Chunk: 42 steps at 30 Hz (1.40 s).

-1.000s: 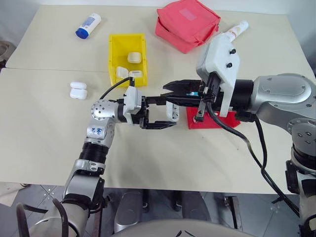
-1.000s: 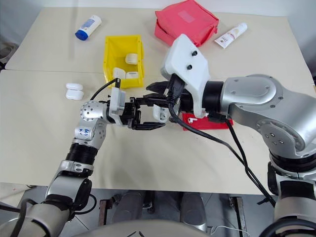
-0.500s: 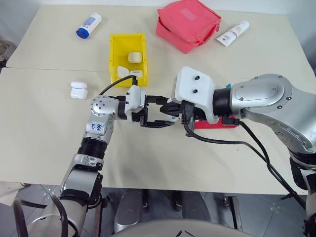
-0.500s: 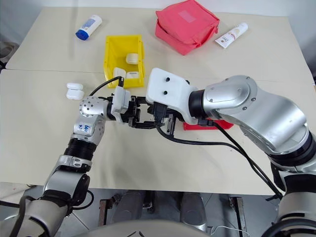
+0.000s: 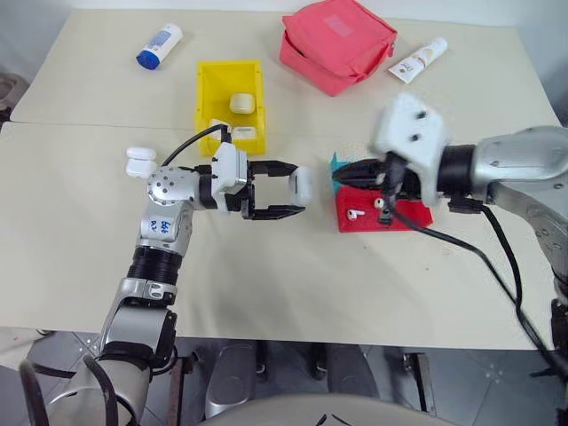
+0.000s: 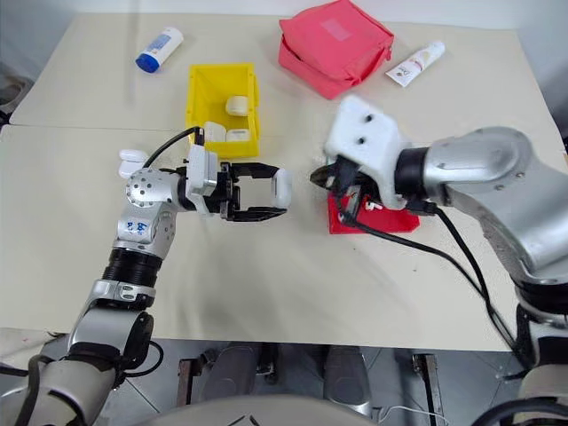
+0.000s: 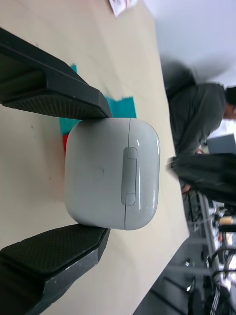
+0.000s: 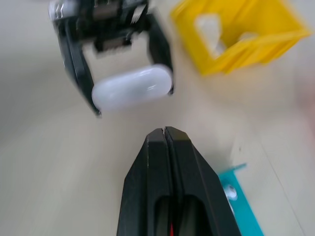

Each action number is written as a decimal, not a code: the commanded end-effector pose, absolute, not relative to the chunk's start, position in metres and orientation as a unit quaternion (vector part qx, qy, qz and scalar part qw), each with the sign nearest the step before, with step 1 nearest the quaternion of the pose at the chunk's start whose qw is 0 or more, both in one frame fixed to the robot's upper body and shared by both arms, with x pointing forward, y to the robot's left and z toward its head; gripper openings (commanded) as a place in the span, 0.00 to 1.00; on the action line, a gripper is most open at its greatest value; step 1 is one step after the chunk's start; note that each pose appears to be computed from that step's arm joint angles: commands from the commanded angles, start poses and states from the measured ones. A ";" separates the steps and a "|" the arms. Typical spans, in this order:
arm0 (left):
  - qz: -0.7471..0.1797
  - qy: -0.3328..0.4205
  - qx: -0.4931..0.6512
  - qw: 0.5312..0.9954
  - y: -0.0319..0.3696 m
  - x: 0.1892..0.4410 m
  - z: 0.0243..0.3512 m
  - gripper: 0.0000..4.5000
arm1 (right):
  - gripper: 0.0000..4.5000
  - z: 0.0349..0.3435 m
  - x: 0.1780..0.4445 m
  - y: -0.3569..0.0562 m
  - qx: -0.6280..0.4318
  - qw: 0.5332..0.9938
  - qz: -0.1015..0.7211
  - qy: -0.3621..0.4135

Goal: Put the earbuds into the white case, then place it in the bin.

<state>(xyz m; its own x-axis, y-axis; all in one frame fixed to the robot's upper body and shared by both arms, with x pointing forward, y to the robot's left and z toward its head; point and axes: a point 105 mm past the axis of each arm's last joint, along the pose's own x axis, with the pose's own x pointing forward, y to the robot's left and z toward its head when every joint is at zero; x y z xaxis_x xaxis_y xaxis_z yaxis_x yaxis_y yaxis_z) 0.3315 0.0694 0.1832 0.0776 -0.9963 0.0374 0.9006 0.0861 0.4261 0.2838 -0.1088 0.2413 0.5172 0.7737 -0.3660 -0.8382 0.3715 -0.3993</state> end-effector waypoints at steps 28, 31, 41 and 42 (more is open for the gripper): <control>-0.373 -0.190 0.171 0.892 0.131 0.424 0.243 1.00 | 1.00 0.235 0.279 -0.141 -0.158 0.846 0.507 -0.034; -0.384 -0.191 0.180 0.885 0.139 0.395 0.246 1.00 | 1.00 0.233 0.279 -0.148 -0.159 0.837 0.523 -0.025; -0.491 -0.137 0.105 0.854 0.166 0.300 0.244 1.00 | 1.00 0.210 0.289 -0.174 -0.161 0.803 0.572 0.049; -0.482 -0.136 0.110 0.859 0.172 0.295 0.243 1.00 | 1.00 0.207 0.290 -0.178 -0.167 0.800 0.574 0.058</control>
